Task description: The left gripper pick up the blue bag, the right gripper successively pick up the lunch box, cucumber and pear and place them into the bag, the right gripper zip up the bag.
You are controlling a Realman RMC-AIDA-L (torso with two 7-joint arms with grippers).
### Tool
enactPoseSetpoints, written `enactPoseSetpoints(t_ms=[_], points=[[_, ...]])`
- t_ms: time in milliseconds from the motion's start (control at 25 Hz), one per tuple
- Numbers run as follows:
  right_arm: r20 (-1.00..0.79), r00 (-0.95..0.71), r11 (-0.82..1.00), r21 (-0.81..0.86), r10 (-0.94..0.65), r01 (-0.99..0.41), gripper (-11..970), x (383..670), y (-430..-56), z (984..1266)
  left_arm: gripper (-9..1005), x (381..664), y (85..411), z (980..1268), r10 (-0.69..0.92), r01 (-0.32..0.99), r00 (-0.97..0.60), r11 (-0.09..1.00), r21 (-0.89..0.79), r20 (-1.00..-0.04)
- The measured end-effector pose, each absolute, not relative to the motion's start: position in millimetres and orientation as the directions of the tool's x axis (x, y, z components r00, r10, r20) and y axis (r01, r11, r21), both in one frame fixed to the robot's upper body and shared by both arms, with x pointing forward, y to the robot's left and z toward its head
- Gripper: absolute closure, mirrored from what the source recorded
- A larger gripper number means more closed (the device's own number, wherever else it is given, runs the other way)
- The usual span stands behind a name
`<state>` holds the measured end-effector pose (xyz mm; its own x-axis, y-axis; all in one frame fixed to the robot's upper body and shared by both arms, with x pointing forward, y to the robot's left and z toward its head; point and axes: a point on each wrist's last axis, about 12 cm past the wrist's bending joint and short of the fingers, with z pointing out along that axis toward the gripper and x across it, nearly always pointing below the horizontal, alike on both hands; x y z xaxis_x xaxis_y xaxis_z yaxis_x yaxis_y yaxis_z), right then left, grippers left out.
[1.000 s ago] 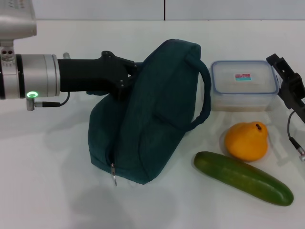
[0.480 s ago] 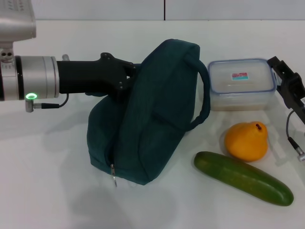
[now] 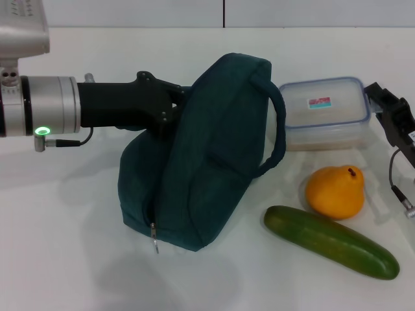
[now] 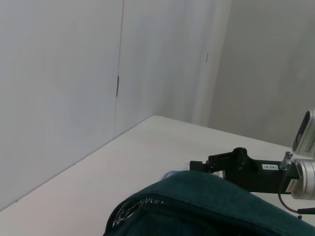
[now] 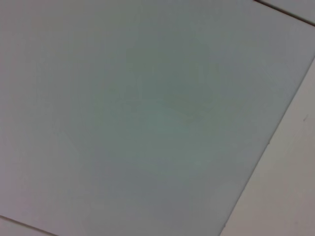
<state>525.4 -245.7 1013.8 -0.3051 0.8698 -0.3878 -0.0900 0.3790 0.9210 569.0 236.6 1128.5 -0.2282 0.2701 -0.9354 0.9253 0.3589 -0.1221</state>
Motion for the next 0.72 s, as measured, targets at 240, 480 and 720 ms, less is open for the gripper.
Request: enactPoseSetpoints(t_ms=[240, 480, 720], points=[[-0.401, -0.296, 0.392, 0.915, 0.867, -0.091, 779, 525.9, -246.6, 1013.8, 952, 568.8, 236.9, 1128.9, 0.269, 0.926, -0.223, 0.359, -0.117, -0.937], [-0.431, -0.29, 0.421, 0.902, 0.855, -0.099, 830, 526.4, -247.3, 1013.8, 952, 569.1, 236.6, 1129.5, 0.267, 0.926, -0.22, 0.358, -0.116, -0.938], [-0.457, -0.294, 0.446, 0.889, 0.84, -0.106, 862, 527.7, -250.3, 1013.7, 952, 569.3, 235.5, 1129.4, 0.264, 0.927, -0.221, 0.356, -0.117, -0.939]])
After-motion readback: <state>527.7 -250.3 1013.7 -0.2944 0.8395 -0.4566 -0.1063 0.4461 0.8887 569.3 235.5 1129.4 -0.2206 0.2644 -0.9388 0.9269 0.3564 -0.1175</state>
